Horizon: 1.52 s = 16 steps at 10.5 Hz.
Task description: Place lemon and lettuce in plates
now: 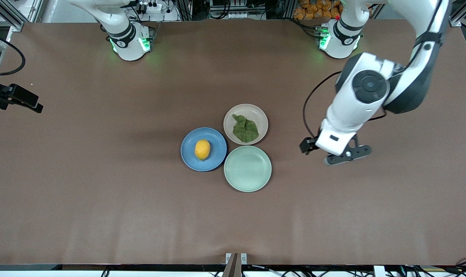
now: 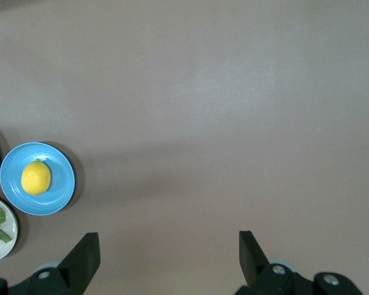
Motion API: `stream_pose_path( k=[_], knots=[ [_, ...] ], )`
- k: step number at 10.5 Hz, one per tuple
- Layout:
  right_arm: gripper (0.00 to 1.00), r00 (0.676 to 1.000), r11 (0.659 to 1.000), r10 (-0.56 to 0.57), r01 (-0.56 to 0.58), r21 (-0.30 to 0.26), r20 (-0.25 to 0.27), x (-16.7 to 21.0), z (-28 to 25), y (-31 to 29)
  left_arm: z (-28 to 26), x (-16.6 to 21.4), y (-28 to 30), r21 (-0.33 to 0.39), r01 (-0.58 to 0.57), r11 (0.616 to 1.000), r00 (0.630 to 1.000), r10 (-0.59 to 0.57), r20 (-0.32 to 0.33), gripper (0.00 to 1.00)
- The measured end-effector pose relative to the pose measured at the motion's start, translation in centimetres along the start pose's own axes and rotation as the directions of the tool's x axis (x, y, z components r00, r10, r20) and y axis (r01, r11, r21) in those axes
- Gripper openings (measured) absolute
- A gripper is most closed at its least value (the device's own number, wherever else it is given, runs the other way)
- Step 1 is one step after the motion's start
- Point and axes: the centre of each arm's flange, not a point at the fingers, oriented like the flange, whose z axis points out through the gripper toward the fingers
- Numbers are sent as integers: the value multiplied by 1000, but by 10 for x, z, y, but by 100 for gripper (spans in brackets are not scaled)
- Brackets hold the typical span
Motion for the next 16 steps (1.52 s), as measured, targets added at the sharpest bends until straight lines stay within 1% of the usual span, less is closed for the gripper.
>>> stream_pose_path(
  k=[1,2,3,5,6,7,9,11,13,16],
  knots=[
    [100,1000,1000,0,0,-18,1,1,3,1,-15,7,-25,28,-40,999,999,40,2,100],
    [100,1000,999,-5,5,-52,-2,2,3,3,-28,13,-50,51,-82,995,997,82,9,100],
    [100,1000,997,-19,18,-75,-3,2,4,2,-42,19,-75,48,-116,992,993,116,21,100],
    [100,999,996,-33,32,-86,-4,1,3,1,-69,25,-120,19,-152,988,987,151,44,100],
    [100,999,996,-34,34,-86,-4,1,3,1,-83,22,-134,21,-152,988,987,151,58,100],
    [100,999,996,-34,34,-87,4,0,4,1,-98,19,-144,29,-148,989,987,145,73,100],
    [100,999,995,-36,40,-90,40,-5,6,-2,-129,12,-151,37,-147,989,986,143,89,100],
    [100,998,995,-45,50,-90,52,-7,6,-7,-148,7,-157,16,-138,990,987,136,89,100],
    [100,997,995,-50,55,-89,60,-9,7,-9,-156,3,-163,12,-128,992,988,126,93,100],
    [100,997,995,-50,55,-88,61,-9,7,-10,-157,8,-178,-9,-93,996,991,94,98,100]
  ],
)
